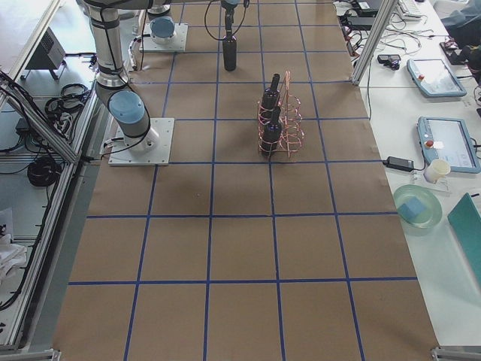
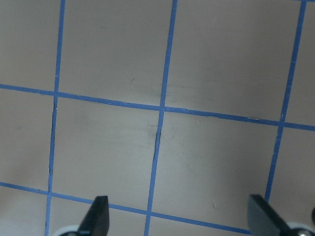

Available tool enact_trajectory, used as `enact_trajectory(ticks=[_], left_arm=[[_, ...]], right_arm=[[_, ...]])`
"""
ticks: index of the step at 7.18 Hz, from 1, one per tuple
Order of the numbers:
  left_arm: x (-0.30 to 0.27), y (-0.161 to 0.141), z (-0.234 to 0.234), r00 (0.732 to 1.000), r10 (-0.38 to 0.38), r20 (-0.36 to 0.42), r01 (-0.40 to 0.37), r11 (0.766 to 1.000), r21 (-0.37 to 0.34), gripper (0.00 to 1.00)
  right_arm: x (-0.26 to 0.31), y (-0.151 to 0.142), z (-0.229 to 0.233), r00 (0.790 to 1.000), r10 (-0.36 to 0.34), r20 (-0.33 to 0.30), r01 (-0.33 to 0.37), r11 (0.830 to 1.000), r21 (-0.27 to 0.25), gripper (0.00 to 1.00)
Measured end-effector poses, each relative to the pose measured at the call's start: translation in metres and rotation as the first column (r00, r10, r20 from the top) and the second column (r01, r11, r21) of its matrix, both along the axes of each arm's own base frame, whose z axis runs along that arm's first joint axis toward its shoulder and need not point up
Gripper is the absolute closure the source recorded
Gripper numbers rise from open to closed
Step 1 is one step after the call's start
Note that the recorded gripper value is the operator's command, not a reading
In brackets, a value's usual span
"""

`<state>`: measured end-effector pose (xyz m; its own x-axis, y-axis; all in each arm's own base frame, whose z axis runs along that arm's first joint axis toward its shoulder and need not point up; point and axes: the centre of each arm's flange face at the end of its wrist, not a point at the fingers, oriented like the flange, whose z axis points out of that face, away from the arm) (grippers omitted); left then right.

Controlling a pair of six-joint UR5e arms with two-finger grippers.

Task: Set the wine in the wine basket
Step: 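Close the right gripper on the bottle neck and lift it, then carry the bottle with the right gripper over the copper wire rack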

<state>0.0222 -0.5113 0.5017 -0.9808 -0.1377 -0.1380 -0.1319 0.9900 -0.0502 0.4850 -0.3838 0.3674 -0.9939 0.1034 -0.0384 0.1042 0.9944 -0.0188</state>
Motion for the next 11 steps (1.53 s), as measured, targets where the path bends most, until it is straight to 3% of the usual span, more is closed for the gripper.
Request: enact_trajectory(ticks=[6, 8, 11], left_arm=[[0.0, 0.002, -0.004, 1.0, -0.014, 0.004, 0.014, 1.0, 0.011, 0.0], [-0.003, 0.003, -0.004, 1.0, -0.02, -0.005, 0.02, 1.0, 0.004, 0.0], [-0.017, 0.004, -0.001, 0.998, -0.029, -0.059, 0.027, 0.999, -0.019, 0.0]], right_arm=[[-0.004, 0.005, 0.001, 1.0, 0.001, -0.023, -0.001, 1.0, 0.024, 0.63], [-0.003, 0.004, 0.002, 1.0, 0.007, -0.017, -0.007, 1.0, 0.021, 1.0], [-0.007, -0.001, 0.011, 1.0, 0.029, -0.006, -0.029, 1.0, 0.009, 1.0]])
